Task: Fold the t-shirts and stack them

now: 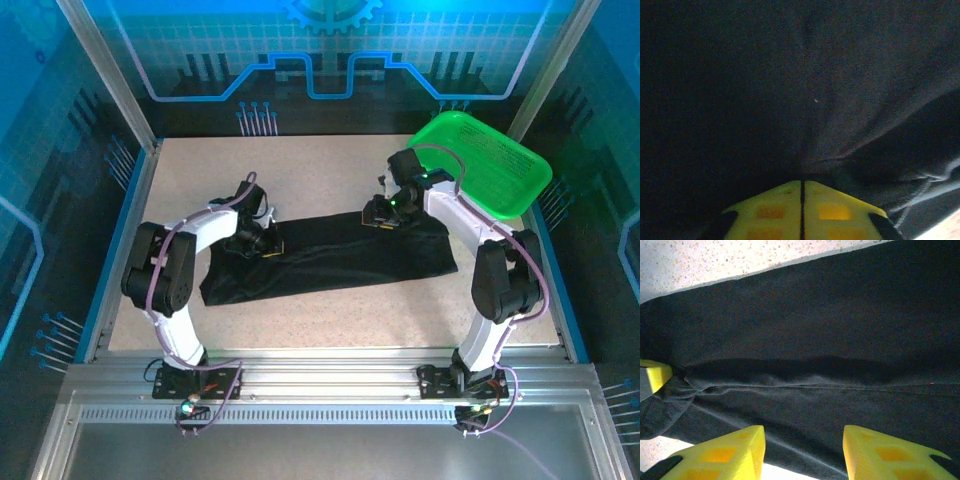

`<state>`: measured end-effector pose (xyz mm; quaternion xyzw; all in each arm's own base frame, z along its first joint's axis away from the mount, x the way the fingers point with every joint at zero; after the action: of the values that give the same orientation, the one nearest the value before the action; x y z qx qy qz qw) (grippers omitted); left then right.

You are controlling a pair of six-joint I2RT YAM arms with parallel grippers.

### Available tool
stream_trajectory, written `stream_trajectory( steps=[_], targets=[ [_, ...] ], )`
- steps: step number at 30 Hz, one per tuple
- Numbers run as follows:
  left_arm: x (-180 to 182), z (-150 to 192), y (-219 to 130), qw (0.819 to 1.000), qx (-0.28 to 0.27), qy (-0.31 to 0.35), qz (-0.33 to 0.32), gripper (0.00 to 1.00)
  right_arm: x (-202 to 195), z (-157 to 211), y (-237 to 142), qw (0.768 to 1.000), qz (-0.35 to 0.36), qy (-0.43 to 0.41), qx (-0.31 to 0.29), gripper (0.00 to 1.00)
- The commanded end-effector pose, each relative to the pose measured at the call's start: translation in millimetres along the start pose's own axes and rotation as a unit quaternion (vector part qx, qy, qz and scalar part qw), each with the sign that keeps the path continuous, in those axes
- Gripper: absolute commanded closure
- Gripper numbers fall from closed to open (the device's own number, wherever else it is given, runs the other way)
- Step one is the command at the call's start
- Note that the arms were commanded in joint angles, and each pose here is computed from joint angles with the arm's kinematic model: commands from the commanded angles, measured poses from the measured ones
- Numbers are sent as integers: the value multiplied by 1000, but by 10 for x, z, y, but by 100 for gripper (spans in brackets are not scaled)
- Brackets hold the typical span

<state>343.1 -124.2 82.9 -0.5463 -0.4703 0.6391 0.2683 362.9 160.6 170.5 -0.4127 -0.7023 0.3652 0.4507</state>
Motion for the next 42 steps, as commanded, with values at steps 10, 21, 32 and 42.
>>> stream_trajectory(
  steps=[10,21,32,42],
  targets=[
    [-253,541,-236,987,37,-153,-6,100,17,87,-10,1000,-8,2,2,55],
    [-362,959,144,952,105,-287,-7,79,-44,173,77,1000,-12,8,13,55],
    [-510,769,-379,958,61,-272,64,68,-62,186,136,1000,-13,13,16,55],
    [182,44,-413,965,-19,-259,-24,77,88,171,205,999,-28,-2,25,56]
  ],
)
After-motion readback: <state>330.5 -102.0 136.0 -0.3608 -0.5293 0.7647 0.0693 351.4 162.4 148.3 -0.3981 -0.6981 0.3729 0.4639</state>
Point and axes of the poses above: each hand's point on the last joint's axis, 136 mm out from that joint toward the fingers, its own y axis out along the fingers, its own x axis along the line the jaws close on, z = x × y, the point moved 5 cm from there along -y, back along the fingers, and after that the axes turned 13 degrees about -y, right-handed, at the moved point
